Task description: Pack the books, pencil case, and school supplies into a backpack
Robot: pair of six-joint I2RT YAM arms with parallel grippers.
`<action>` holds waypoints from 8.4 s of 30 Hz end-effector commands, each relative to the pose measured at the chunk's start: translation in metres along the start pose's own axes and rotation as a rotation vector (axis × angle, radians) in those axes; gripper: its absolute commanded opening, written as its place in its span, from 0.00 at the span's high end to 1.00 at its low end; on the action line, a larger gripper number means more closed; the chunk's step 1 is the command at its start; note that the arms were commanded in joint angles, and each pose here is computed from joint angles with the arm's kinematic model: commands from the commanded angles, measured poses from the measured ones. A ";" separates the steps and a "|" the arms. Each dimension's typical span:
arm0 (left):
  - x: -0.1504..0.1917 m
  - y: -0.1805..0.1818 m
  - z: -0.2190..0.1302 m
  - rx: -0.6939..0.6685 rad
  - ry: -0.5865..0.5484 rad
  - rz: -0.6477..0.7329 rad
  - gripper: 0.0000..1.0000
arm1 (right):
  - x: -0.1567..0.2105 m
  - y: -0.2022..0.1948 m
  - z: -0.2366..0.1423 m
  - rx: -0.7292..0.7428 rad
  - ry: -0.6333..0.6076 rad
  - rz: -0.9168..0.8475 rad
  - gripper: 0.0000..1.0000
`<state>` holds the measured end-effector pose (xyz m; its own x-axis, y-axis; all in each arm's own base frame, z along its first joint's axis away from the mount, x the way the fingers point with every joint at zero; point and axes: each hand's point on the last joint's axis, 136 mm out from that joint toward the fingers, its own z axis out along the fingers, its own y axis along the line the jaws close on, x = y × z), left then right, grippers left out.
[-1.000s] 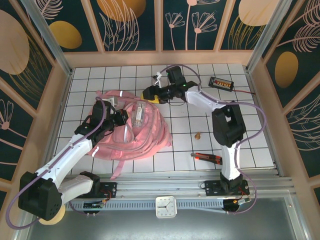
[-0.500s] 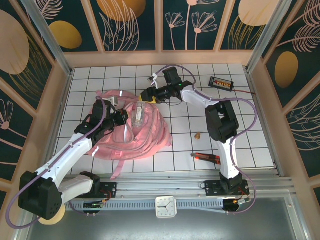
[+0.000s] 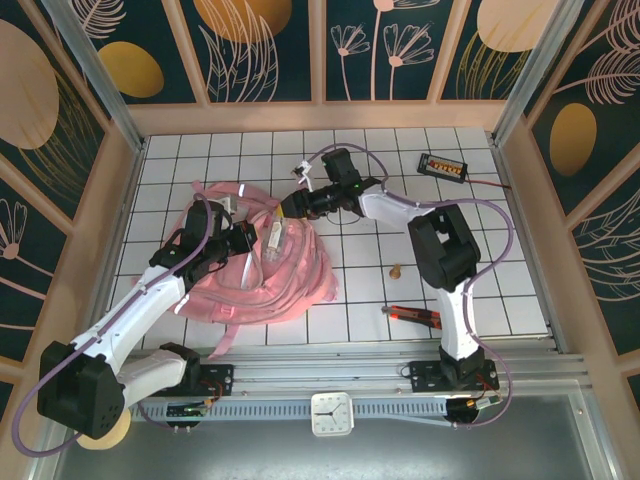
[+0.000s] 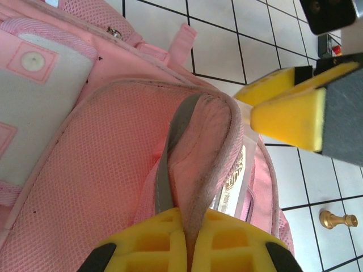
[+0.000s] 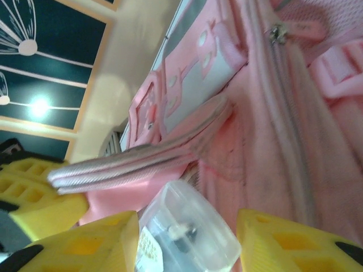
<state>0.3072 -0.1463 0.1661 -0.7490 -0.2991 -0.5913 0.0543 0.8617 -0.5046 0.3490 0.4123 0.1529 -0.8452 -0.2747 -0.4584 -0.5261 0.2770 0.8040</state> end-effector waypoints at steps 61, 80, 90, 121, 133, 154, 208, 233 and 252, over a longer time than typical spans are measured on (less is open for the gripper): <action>-0.004 -0.015 0.007 0.082 0.015 0.032 0.01 | 0.026 0.061 -0.055 0.378 -0.315 0.132 0.01; 0.068 0.042 -0.068 -0.067 0.014 -0.487 0.01 | 0.154 0.057 0.007 0.730 0.102 -0.407 0.18; 0.066 0.039 -0.069 -0.052 0.007 -0.504 0.01 | 0.159 0.044 0.034 0.746 0.194 -0.515 0.28; 0.150 0.076 -0.027 0.079 0.070 -0.898 0.01 | 0.146 0.086 0.054 0.603 0.179 -0.520 1.00; 0.125 0.076 -0.010 0.015 0.035 -0.811 0.82 | 0.143 0.088 0.066 0.577 0.187 -0.500 1.00; 0.058 0.054 -0.057 -0.202 0.129 -0.135 1.00 | 0.098 -0.022 -0.028 0.838 0.272 -0.528 1.00; -0.036 0.063 0.066 -0.201 0.159 -0.174 0.01 | 0.113 0.026 -0.017 0.590 0.042 -0.227 1.00; 0.060 0.067 0.040 -0.044 0.219 -0.537 0.02 | 0.102 0.022 0.021 0.552 0.115 -0.144 1.00; 0.033 0.086 0.049 -0.105 0.090 -0.552 1.00 | 0.143 -0.034 -0.035 0.780 0.340 -0.126 1.00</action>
<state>0.3053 -0.1158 0.0624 -0.7528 -0.6440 -0.1360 -0.4228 0.6315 -0.6500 0.2509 0.3811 0.0856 -0.7551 -0.5304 -0.3852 -0.6472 0.6968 0.3093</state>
